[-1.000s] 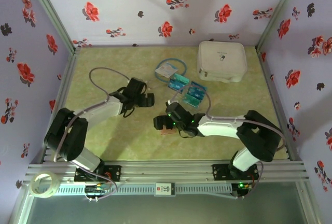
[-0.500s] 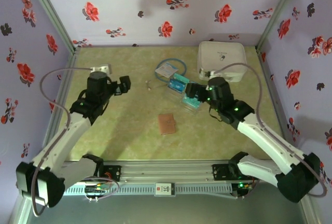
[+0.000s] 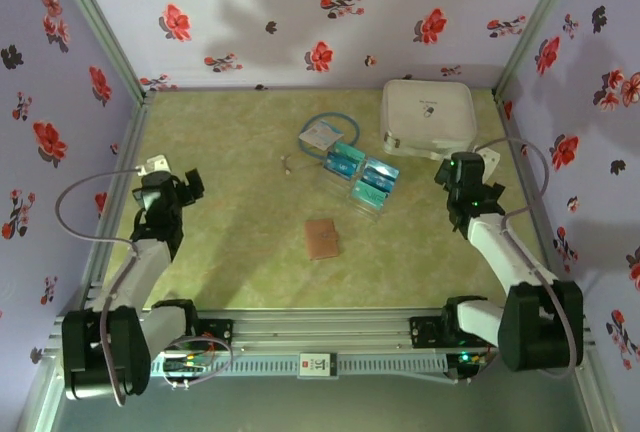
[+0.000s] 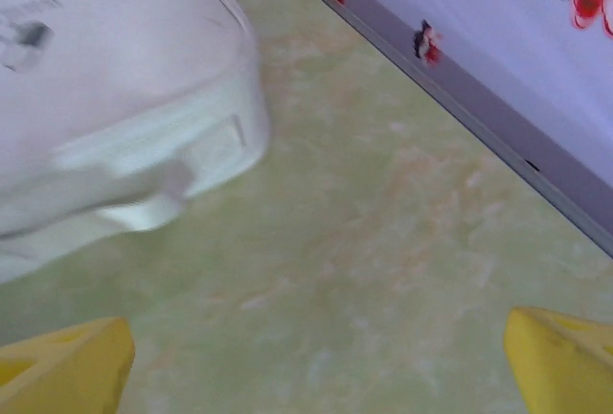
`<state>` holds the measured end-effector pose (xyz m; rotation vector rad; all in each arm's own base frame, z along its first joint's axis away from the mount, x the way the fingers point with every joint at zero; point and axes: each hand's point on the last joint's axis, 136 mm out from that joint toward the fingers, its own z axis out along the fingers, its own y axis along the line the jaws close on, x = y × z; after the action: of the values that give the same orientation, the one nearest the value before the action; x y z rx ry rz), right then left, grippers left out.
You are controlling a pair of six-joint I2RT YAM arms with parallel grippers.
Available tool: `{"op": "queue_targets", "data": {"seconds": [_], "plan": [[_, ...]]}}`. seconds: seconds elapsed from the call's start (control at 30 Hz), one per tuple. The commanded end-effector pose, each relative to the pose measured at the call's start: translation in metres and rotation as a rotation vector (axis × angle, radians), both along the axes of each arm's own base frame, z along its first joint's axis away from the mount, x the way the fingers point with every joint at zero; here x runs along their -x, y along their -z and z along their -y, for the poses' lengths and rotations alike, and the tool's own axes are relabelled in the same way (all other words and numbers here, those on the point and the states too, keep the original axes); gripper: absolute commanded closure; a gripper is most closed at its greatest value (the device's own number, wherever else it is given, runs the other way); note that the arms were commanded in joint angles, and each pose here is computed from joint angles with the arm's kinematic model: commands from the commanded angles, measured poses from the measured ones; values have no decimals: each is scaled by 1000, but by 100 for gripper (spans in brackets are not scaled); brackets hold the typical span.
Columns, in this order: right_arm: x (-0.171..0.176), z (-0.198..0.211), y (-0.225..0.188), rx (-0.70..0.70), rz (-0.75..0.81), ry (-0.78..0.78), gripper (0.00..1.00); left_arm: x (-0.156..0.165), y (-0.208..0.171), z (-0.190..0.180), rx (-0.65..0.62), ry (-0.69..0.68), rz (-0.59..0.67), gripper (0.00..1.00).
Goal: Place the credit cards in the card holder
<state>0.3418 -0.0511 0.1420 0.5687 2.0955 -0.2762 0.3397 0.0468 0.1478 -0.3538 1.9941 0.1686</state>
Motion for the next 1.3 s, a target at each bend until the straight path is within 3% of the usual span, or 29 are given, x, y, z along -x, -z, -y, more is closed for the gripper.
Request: {"op": "queue_targets", "data": {"seconds": [0.0, 0.2, 0.33, 0.4, 0.47, 0.57, 0.63, 0.7, 1.27], "plan": [[-9, 17, 1, 109, 49, 50, 1, -13, -1, -8, -69, -14, 72, 0], [-20, 13, 38, 139, 39, -8, 1, -32, 19, 0, -116, 50, 137, 0], [-34, -5, 28, 120, 209, -145, 1, -46, 40, 17, -101, 154, 141, 0], [-34, -8, 42, 103, 258, -180, 1, -52, 48, 25, -101, 197, 137, 0], [-41, -16, 46, 108, 332, -230, 1, -59, 53, 32, -120, 250, 78, 0], [-53, -26, 59, 48, 171, -297, 1, -60, 54, 33, -105, 262, 72, 0], [-56, -23, 55, 43, 236, -300, 1, -61, 55, 32, -87, 267, 68, 0], [-55, -24, 60, 31, 183, -302, 1, -61, 55, 31, -78, 268, 67, 0], [-57, -27, 59, 33, 197, -326, 1, -59, 54, 37, -97, 291, 80, 0]]}}
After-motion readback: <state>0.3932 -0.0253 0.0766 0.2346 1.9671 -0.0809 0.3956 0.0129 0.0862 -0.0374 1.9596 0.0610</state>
